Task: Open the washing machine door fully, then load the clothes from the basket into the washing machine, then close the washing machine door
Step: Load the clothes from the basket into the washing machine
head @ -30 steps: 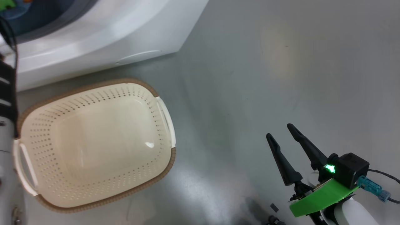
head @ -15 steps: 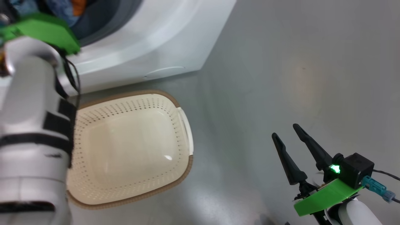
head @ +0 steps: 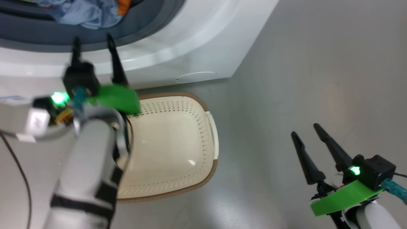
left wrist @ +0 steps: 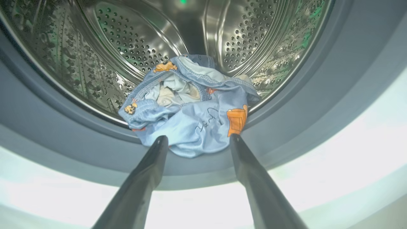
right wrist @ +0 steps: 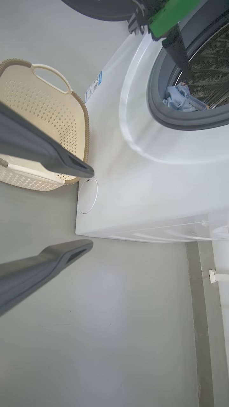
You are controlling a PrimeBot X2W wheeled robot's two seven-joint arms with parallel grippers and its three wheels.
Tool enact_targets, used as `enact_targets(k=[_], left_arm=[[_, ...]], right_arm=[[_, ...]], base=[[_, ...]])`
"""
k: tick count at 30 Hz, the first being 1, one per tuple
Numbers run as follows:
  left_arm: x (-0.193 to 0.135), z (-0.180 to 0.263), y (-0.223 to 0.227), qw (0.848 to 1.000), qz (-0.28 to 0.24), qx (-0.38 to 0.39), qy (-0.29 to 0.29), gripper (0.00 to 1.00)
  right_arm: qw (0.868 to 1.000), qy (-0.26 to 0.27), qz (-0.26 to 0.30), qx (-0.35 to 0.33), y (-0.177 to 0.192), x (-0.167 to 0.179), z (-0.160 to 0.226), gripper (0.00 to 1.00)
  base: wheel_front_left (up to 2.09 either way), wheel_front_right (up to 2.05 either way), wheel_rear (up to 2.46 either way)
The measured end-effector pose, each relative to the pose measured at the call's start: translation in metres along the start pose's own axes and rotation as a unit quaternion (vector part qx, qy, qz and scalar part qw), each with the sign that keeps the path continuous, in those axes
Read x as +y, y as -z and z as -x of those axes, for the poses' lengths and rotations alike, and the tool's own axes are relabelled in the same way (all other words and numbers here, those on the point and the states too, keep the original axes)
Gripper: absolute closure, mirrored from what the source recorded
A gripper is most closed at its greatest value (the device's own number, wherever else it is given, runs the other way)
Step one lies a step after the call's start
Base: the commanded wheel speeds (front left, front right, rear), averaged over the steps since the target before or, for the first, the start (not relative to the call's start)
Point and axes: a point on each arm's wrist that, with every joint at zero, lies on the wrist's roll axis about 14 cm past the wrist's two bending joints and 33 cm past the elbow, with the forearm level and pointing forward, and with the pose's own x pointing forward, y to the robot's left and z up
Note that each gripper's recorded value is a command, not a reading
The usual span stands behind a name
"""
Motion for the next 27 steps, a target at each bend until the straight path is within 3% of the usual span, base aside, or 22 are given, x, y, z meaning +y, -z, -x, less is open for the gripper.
enact_targets(k=[13,27], left_arm=[[0.022,0.112,0.036,0.997,0.006,0.061,-0.038,0.00],[0.044,0.170,0.025,0.994,0.023,0.063,-0.088,0.00]], right_arm=[[0.999,-0.022,0.037,-0.010,-0.008,-0.002,-0.016,0.00],[0.998,-0.033,0.042,-0.018,-0.015,0.005,-0.013,0.00]], base=[[0.00,0.00,0.00],[0.00,0.00,0.00]])
